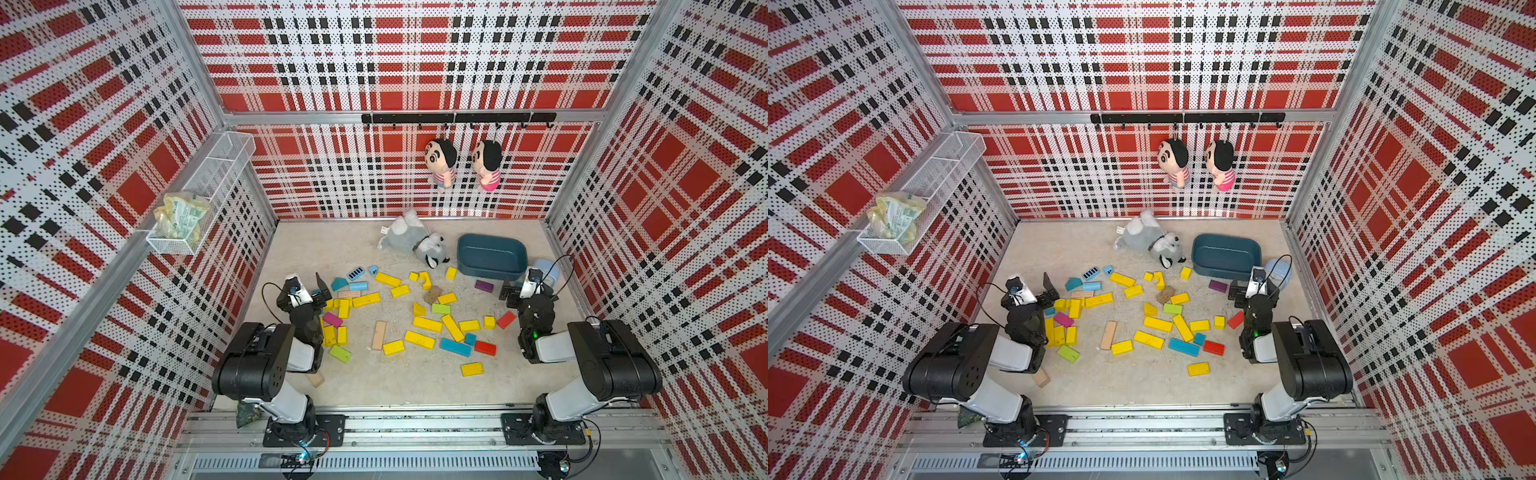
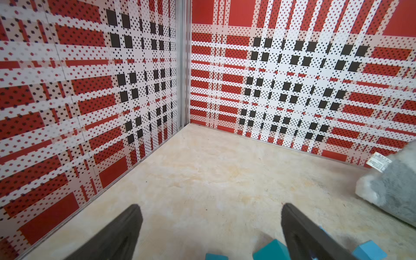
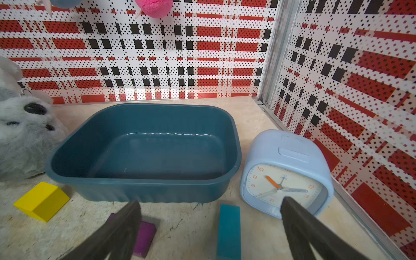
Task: Pick out the yellow building blocks
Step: Pick up the building block from the center of the board.
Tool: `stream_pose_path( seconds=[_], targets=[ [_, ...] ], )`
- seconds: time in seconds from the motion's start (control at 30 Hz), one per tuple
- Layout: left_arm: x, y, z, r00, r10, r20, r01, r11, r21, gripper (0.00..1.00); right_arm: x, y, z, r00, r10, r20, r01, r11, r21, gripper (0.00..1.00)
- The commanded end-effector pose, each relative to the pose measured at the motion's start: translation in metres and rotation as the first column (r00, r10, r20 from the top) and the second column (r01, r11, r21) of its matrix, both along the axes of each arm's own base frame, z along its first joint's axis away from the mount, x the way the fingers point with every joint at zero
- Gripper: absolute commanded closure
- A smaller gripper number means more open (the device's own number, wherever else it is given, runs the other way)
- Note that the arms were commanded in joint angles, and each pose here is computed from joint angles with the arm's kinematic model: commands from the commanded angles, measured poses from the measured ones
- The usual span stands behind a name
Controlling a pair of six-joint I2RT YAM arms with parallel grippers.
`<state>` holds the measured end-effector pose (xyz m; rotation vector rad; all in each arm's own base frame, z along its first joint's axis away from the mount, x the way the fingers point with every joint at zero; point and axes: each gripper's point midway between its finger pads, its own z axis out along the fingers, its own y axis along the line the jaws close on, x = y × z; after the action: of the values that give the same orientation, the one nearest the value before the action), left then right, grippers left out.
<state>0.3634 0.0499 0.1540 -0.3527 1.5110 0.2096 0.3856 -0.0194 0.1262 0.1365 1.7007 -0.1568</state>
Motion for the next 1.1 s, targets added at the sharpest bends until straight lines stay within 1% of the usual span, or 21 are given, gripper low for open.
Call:
stream_pose_path(
  seconds=[0.0, 0.63, 0.7, 0.77, 0.9, 0.97, 1.0, 1.07],
  targets=[
    [-0.001, -0.003, 0.005, 1.000, -0.014, 0.019, 0.014, 1.000, 0.010, 0.02, 0.001, -0.002, 0.005, 1.000, -0.001, 0.023, 0.001, 1.000, 0.010, 0.00],
    [-0.001, -0.003, 0.005, 1.000, -0.015, 0.019, 0.015, 1.000, 0.010, 0.02, 0.001, -0.001, 0.004, 1.000, 0.001, 0.021, -0.001, 1.000, 0.010, 0.00],
    [-0.001, -0.003, 0.006, 1.000, -0.016, 0.023, 0.015, 1.000, 0.009, 0.02, 0.000, -0.002, 0.005, 1.000, 0.000, 0.028, 0.000, 1.000, 0.009, 0.00],
    [-0.007, -0.004, 0.013, 0.999, -0.017, 0.048, 0.017, 1.000, 0.012, 0.02, -0.007, 0.002, 0.015, 0.998, 0.022, 0.063, -0.021, 1.000, -0.003, 0.00],
    [-0.024, 0.007, 0.031, 0.994, 0.053, 0.096, -0.052, 0.999, -0.011, 0.02, -0.019, 0.002, 0.038, 0.995, 0.000, 0.102, 0.002, 1.000, -0.020, 0.00],
    [-0.029, 0.012, 0.040, 0.990, 0.082, 0.110, -0.079, 0.996, -0.031, 0.02, -0.021, -0.002, 0.052, 0.994, -0.030, 0.105, 0.029, 1.000, 0.003, 0.00],
    [-0.029, 0.015, 0.043, 0.989, 0.098, 0.108, -0.094, 0.995, -0.041, 0.02, -0.021, -0.006, 0.057, 0.994, -0.057, 0.095, 0.053, 0.998, 0.038, 0.00],
    [-0.029, 0.023, 0.048, 0.984, 0.148, 0.101, -0.138, 0.986, -0.095, 0.02, -0.016, -0.009, 0.059, 0.996, -0.087, 0.005, 0.086, 0.992, 0.094, 0.00]
  ],
)
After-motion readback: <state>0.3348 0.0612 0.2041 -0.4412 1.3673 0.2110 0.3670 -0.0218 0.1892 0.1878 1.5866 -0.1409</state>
